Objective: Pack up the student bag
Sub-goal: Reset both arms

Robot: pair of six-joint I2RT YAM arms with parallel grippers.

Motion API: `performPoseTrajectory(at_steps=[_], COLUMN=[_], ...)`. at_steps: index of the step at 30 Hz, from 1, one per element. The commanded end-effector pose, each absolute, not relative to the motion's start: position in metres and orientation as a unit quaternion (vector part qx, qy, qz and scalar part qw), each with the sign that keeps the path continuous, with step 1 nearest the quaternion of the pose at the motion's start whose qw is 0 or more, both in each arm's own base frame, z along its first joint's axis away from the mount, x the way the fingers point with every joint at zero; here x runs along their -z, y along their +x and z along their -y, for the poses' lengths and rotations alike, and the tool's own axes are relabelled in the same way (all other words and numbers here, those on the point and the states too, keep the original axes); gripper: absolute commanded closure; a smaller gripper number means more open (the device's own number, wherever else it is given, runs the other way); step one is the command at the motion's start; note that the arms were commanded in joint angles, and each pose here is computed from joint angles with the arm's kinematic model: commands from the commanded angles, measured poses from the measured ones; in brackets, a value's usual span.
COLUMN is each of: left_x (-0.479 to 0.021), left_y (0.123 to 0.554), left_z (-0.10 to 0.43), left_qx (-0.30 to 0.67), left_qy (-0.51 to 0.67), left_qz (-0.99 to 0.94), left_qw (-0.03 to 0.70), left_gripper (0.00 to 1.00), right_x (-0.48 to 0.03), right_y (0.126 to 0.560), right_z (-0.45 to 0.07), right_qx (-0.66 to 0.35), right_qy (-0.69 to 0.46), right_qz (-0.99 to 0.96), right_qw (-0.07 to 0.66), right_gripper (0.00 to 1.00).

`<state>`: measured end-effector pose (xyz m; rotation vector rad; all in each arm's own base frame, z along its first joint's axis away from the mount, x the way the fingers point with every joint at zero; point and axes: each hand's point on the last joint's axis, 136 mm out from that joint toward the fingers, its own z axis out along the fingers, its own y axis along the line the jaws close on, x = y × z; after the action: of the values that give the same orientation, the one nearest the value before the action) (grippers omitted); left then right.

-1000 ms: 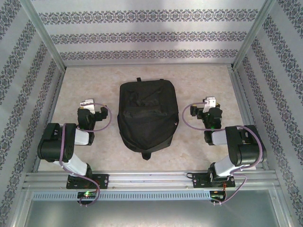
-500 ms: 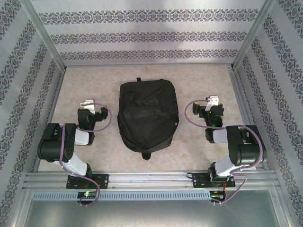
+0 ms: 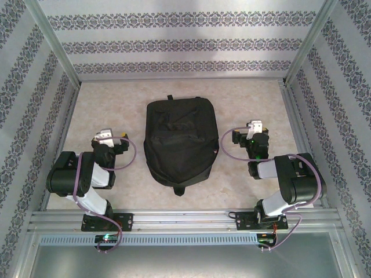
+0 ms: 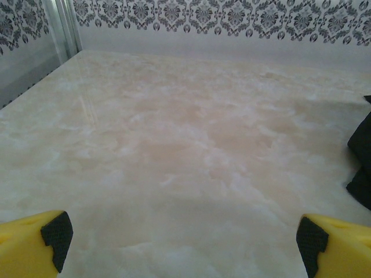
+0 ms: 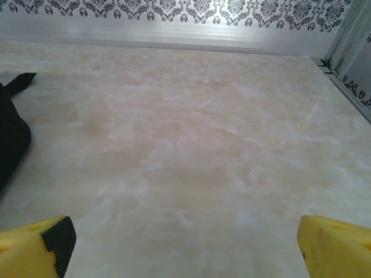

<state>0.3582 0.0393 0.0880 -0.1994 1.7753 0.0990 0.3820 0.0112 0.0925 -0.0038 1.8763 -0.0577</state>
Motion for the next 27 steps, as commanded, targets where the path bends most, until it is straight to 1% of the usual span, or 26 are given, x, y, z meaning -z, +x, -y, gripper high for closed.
performPoseTrajectory(at_steps=[1, 4, 6, 11, 21, 27], left_x=[-0.104, -0.104, -0.104, -0.103, -0.104, -0.104], left_y=[0.358, 0.361, 0.362, 0.357, 0.357, 0.358], left_z=[-0.033, -0.023, -0.022, -0.038, -0.039, -0.039], left_qx=[-0.029, -0.013, -0.012, -0.036, -0.036, -0.036], left_qy=[-0.078, -0.05, -0.048, -0.092, -0.093, -0.092], left_qz=[-0.751, -0.753, -0.753, -0.75, -0.749, -0.749], left_qw=[0.655, 0.656, 0.656, 0.654, 0.654, 0.655], left_gripper=[0.0, 0.0, 0.0, 0.0, 0.0, 0.0], right_x=[-0.107, -0.111, -0.114, -0.109, -0.107, -0.106], right_y=[0.381, 0.366, 0.365, 0.374, 0.382, 0.385], right_z=[-0.007, -0.011, -0.005, 0.004, 0.004, -0.005], right_qx=[0.033, 0.018, 0.021, 0.033, 0.037, 0.025], right_qy=[0.004, -0.008, 0.008, 0.031, 0.031, 0.009], right_qz=[-0.788, -0.767, -0.757, -0.776, -0.784, -0.789], right_qw=[0.615, 0.642, 0.653, 0.629, 0.619, 0.614], right_gripper=[0.02, 0.02, 0.02, 0.02, 0.02, 0.02])
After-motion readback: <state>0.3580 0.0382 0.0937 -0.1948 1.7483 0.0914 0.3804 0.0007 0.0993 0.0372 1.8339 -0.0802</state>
